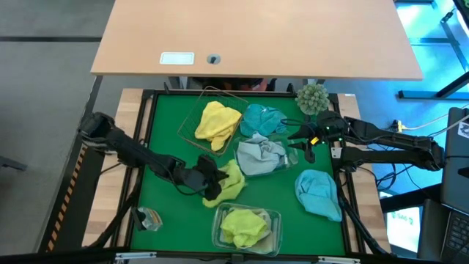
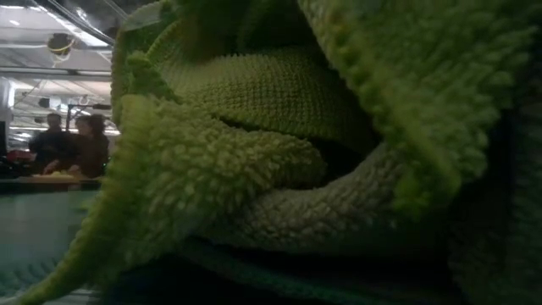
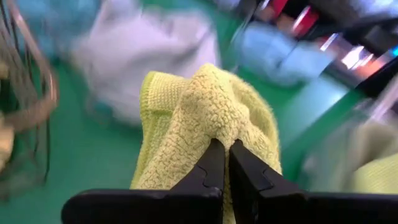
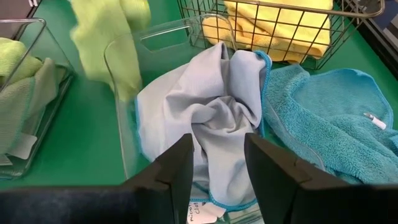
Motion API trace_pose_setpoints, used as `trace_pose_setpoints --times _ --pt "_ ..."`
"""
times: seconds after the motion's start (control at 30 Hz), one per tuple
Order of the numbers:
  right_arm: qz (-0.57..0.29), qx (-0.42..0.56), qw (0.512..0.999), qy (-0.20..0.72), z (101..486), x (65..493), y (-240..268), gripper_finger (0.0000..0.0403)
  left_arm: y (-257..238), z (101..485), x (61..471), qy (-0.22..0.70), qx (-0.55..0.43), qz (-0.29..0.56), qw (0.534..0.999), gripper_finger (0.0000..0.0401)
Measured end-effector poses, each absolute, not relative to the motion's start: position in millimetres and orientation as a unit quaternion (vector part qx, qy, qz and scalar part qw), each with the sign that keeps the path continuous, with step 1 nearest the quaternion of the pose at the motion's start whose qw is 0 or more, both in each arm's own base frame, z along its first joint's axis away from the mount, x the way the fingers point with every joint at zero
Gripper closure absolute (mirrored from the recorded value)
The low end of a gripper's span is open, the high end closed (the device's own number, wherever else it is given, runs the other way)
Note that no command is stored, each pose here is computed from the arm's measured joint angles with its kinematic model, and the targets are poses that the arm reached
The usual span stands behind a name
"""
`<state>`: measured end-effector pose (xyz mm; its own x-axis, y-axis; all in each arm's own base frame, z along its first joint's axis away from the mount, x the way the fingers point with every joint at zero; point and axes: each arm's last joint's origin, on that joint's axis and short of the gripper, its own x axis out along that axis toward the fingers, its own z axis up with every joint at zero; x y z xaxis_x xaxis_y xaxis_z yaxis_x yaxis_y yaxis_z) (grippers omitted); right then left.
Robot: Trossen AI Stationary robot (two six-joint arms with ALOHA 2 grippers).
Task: Sort microfiber towel by color & place in baskets
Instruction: Put the light green towel into the bottom transparent bin
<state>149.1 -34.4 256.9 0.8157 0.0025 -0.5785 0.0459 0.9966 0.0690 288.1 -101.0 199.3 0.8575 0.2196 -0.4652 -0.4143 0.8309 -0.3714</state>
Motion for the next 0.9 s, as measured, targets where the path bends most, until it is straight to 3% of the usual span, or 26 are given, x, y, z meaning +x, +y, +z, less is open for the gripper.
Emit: trace_pose_setpoints --times 0.53,0.9 --pt "-0.011 0.04 0.952 0.303 257 149 -34 0.0258 -102 284 282 -0.047 -0.232 0.03 0.971 0.0401" --pt "-0.011 0.04 0.952 0.303 257 149 -34 0.0258 -128 342 283 -0.107 -0.2 -0.069 0.972 0.0401"
